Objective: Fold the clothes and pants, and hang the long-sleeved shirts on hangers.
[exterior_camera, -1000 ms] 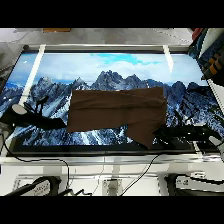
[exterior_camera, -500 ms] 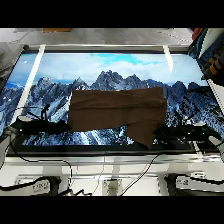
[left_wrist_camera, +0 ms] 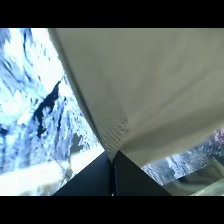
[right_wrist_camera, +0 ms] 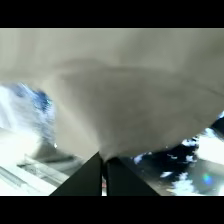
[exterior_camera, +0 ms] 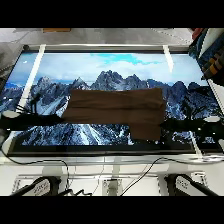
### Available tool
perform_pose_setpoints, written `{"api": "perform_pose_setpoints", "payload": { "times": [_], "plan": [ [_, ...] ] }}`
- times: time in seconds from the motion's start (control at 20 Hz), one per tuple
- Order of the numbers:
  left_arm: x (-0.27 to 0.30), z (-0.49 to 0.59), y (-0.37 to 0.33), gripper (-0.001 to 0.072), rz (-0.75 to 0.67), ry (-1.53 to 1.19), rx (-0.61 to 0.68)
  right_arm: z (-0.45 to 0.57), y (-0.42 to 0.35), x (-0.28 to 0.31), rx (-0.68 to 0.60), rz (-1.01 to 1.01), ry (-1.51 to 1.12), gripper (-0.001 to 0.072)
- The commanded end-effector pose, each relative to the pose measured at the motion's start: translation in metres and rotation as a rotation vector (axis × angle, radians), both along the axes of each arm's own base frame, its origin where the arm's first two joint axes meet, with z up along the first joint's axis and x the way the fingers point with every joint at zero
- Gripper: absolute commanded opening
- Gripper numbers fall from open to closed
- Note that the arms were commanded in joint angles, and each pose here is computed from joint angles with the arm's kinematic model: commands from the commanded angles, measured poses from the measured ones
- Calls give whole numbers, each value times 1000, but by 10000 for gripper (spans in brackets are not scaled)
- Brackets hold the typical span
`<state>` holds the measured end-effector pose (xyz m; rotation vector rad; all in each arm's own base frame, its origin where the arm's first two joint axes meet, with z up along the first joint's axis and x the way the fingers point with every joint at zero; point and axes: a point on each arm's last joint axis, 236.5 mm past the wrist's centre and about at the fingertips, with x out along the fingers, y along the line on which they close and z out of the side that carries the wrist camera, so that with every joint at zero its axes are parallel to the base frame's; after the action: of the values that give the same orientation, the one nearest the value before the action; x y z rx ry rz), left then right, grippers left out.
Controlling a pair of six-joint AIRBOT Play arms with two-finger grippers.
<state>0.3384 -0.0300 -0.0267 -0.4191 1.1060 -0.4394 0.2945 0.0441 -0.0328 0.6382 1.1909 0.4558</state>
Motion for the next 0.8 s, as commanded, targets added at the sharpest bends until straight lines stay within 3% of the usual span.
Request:
{"api": "perform_pose_setpoints", "payload": {
  "times": [0.0,0.2,0.4,0.6,0.75],
  "plan": [
    [-17,57,10,10,-12,-115,53,63,15,-15,-5,2,-112,10],
    [-26,105,16,9,72,-236,95,125,23,-24,-41,-109,-274,10],
    [5,97,16,9,193,-301,81,151,8,35,-50,-374,-441,9],
    [28,38,-6,10,182,-226,92,99,27,90,-95,-401,-410,11],
    [58,7,-5,10,263,-222,105,40,8,121,-146,-512,-318,11]
  ]
}}
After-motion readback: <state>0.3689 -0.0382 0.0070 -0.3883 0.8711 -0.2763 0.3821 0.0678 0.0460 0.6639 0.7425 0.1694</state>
